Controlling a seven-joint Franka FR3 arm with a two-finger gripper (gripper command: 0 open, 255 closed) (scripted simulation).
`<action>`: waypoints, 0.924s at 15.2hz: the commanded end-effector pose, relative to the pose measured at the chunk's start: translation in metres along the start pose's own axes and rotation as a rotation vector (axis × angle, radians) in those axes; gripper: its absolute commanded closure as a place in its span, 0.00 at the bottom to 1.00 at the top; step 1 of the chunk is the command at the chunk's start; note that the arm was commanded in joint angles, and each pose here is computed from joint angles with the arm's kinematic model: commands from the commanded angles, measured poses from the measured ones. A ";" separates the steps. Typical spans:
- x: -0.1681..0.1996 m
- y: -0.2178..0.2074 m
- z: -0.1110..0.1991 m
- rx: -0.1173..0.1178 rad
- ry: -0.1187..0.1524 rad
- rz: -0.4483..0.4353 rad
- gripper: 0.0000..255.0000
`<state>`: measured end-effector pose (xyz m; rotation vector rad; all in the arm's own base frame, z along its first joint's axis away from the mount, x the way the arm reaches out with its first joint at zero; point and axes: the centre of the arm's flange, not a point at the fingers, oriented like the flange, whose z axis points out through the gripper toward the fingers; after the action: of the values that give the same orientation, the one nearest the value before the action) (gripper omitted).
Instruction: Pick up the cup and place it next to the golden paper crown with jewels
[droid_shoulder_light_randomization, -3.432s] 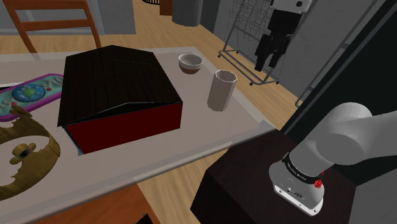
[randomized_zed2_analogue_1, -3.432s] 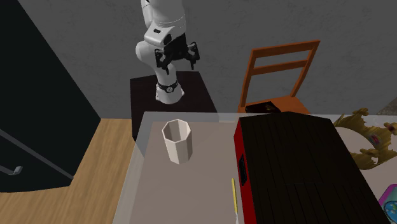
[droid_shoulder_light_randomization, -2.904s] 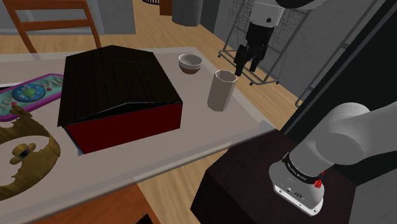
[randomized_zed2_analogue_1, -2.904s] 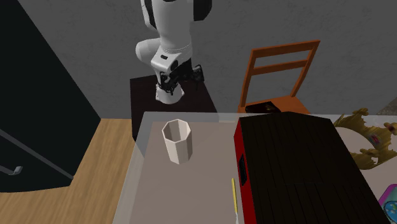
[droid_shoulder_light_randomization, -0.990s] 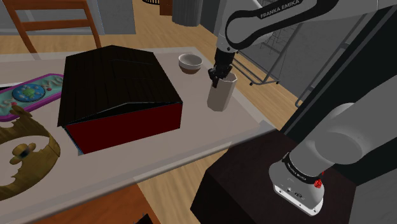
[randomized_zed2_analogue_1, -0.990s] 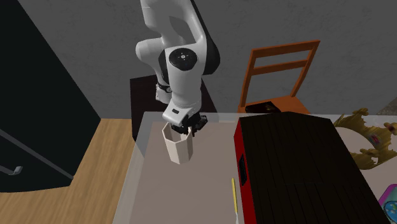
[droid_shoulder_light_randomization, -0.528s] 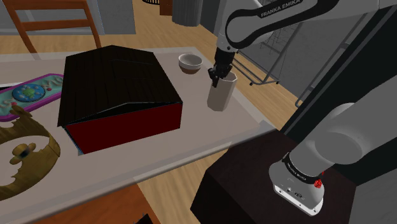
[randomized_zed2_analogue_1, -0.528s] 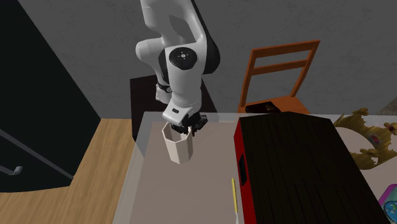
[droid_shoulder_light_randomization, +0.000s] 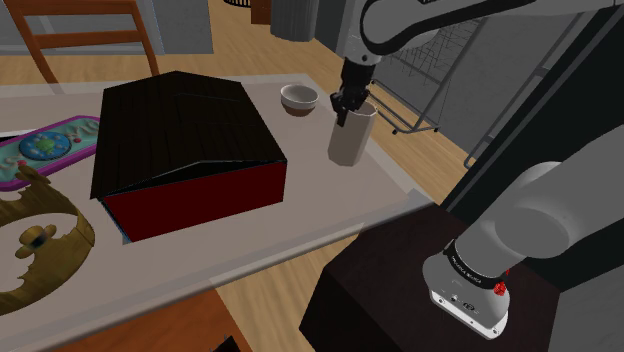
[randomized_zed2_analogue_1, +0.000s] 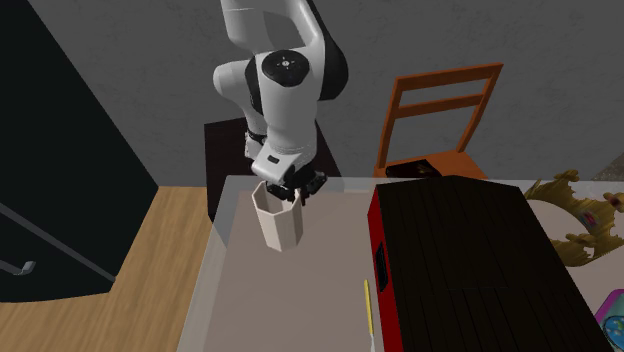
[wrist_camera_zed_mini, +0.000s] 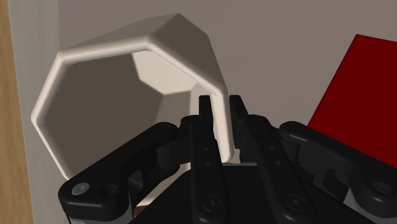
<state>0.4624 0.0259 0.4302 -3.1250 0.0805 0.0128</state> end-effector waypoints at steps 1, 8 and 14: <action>0.000 0.000 -0.011 0.000 0.000 0.000 1.00; -0.001 -0.001 -0.048 0.000 0.000 0.000 1.00; -0.001 -0.001 -0.080 0.000 0.000 0.000 1.00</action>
<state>0.4624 0.0274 0.5036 -3.1250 0.0808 0.0132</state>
